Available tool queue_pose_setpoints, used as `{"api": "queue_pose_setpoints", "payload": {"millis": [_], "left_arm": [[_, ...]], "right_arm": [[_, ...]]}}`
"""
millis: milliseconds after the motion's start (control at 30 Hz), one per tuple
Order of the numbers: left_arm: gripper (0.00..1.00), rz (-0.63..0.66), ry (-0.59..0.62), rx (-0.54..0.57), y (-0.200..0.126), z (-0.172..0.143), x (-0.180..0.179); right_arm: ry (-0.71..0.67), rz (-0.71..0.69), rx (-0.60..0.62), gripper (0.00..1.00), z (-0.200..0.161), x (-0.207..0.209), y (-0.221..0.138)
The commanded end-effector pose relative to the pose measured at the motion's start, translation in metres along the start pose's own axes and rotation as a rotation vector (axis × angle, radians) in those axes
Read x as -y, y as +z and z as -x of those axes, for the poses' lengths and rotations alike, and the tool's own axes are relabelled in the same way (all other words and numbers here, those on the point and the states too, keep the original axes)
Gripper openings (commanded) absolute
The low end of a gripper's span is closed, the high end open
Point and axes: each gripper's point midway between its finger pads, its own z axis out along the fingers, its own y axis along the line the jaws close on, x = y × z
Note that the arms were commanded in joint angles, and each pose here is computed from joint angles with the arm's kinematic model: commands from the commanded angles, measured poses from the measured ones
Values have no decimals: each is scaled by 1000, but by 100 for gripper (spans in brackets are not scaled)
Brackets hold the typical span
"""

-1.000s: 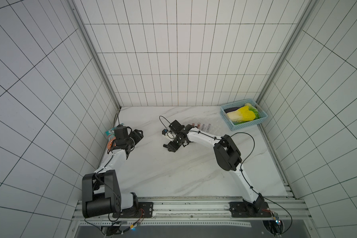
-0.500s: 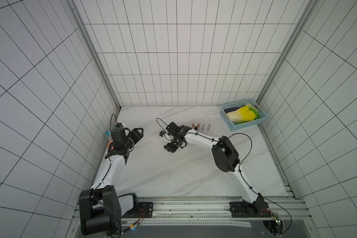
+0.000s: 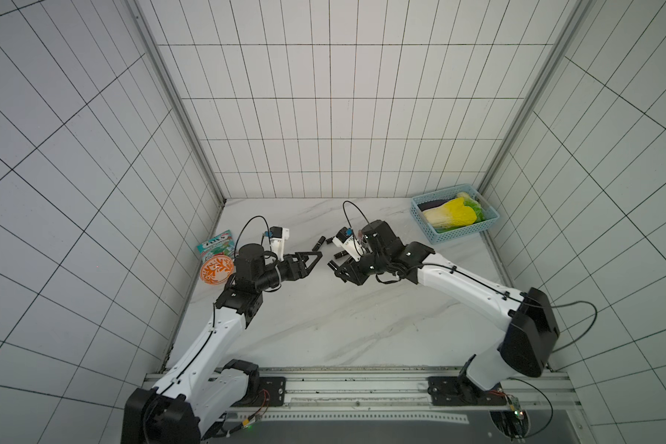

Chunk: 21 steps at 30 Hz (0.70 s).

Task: Arrange the lipsticks in the organizer
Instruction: Pick up the lipstick at the center of the board.

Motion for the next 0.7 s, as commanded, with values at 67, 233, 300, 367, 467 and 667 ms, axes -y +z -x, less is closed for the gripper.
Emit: {"api": "queue_pose_setpoints", "payload": {"millis": [67,233,300,367,467,667], "left_arm": [[72,-130,102,-56,22,-8,50],[56,-182,128,-103,40,-18,73],[49,-189,134,-120,46,-23,78],[35,-193,134,-135,50,-28,79],[26,-194,130,-147,53,-30,79],[52,-226,124,-154,54,-28,89]], "right_arm": [[43,82,63,13,-7,-22,-24],[39,111,89,13,-8,-31,-36],[39,104,94,13,-9,-31,-39],[37,93,101,13,-10,-31,-43],[36,56,120,13,-11,-25,-48],[44,-41,209,13,0,-11,-71]]}}
